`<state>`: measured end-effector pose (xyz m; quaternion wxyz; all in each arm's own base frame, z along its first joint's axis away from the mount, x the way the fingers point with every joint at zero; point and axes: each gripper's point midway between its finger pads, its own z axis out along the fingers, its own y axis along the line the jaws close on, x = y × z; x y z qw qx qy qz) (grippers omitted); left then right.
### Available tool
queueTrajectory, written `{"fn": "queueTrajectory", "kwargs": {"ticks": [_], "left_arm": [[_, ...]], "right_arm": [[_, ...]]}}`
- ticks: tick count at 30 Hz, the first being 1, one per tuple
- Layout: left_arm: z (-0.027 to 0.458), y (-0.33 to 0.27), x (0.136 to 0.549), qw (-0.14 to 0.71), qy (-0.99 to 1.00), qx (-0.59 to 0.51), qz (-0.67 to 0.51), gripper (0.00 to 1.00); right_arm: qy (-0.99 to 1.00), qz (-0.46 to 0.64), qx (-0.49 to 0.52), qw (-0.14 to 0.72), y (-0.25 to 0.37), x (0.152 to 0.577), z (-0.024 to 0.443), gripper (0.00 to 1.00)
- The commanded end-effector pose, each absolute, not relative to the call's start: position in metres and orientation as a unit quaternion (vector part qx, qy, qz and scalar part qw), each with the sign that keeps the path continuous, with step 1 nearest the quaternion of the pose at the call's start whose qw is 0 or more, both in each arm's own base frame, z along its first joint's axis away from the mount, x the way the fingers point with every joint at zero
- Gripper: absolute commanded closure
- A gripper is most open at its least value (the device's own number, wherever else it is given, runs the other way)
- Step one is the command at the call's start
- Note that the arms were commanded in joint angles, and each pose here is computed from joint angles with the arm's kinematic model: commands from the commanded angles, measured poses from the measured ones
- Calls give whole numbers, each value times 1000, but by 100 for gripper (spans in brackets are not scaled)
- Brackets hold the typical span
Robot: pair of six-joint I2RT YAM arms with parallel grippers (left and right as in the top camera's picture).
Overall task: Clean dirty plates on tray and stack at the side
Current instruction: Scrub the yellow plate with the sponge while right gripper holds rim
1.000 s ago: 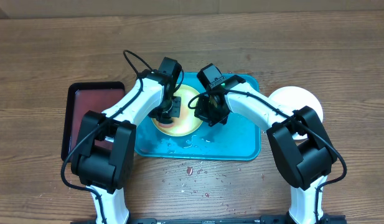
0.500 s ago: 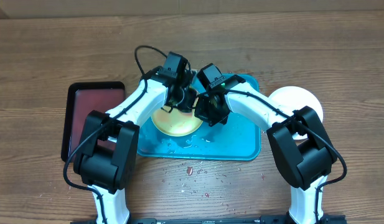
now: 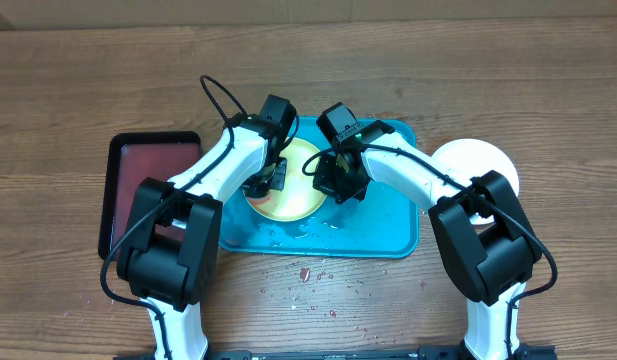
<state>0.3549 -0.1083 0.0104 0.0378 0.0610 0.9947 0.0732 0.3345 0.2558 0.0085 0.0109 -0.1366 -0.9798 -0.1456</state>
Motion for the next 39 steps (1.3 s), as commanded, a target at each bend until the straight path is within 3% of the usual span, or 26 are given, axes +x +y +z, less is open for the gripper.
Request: {"fn": "queueTrajectory", "kwargs": {"ticks": [1, 4, 10, 17, 22, 26, 31, 39], "left_arm": [[4, -153, 322, -35, 985, 158, -66, 96], [16, -192, 305, -50, 951, 236, -192, 96], [19, -208, 341, 33, 943, 251, -216, 96], [16, -165, 417, 163, 977, 127, -52, 96], [22, -113, 432, 200, 976, 23, 85, 96], [21, -91, 416, 176, 975, -22, 133, 96], [10, -101, 388, 109, 989, -8, 98, 96], [16, -203, 341, 10, 966, 161, -203, 96]], "right_arm": [[-983, -121, -139, 11, 247, 334, -2, 96], [-983, -122, -139, 13, 248, 333, -2, 96], [-983, -120, -140, 16, 247, 332, -3, 96], [-983, -119, -140, 16, 247, 332, -3, 96], [-983, -119, -140, 16, 247, 332, -3, 96], [-983, -120, -140, 16, 247, 332, -3, 96], [-983, -120, -140, 15, 247, 332, -3, 96], [-983, -120, -140, 15, 247, 332, -3, 96]]}}
